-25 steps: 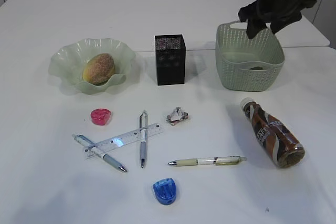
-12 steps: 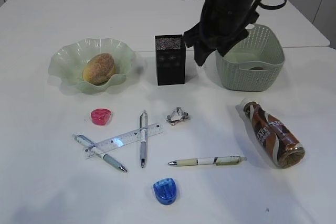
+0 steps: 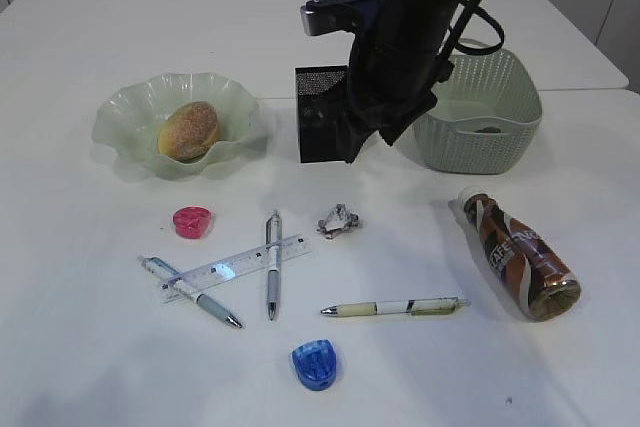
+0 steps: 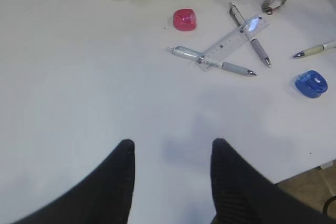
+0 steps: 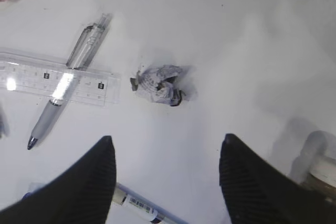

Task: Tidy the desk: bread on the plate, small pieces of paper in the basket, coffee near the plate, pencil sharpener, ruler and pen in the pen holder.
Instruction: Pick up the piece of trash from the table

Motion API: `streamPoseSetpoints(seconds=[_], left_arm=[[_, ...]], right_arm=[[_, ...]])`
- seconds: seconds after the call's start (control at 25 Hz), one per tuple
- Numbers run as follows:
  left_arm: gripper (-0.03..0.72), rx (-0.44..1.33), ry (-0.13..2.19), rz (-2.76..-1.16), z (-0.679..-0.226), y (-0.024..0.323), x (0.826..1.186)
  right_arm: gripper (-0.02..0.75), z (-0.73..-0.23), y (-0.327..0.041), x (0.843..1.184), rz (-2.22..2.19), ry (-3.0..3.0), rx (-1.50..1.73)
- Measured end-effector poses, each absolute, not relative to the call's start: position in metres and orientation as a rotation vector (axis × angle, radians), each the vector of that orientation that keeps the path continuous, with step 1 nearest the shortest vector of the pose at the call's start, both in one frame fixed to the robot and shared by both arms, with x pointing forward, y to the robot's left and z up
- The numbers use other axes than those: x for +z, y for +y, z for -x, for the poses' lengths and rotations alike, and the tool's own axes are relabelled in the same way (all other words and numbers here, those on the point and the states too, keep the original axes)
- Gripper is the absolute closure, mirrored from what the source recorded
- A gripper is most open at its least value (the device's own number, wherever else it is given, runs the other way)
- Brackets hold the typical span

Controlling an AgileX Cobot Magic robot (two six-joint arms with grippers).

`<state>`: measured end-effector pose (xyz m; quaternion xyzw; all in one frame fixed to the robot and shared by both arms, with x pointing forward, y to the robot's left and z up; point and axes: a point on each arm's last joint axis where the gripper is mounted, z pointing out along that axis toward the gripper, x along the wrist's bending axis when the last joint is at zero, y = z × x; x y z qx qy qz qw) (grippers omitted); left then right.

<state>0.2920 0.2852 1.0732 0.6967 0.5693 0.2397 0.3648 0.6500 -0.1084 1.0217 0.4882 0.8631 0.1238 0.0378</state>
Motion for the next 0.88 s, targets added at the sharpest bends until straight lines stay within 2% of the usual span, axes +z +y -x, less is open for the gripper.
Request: streamPoseSetpoints(seconds=[0.4, 0.88], left_arm=[[0.358, 0.615, 1.466, -1.794, -0.292, 0.285, 1.073], [0.358, 0.613, 1.469, -1.797, -0.292, 0.285, 1.073]], right_arm=[[0.246, -0.644, -0.107, 0.997, -1.526, 2.704, 0.36], [0.246, -0.644, -0.079, 0.958, -1.451, 2.753, 0.32]])
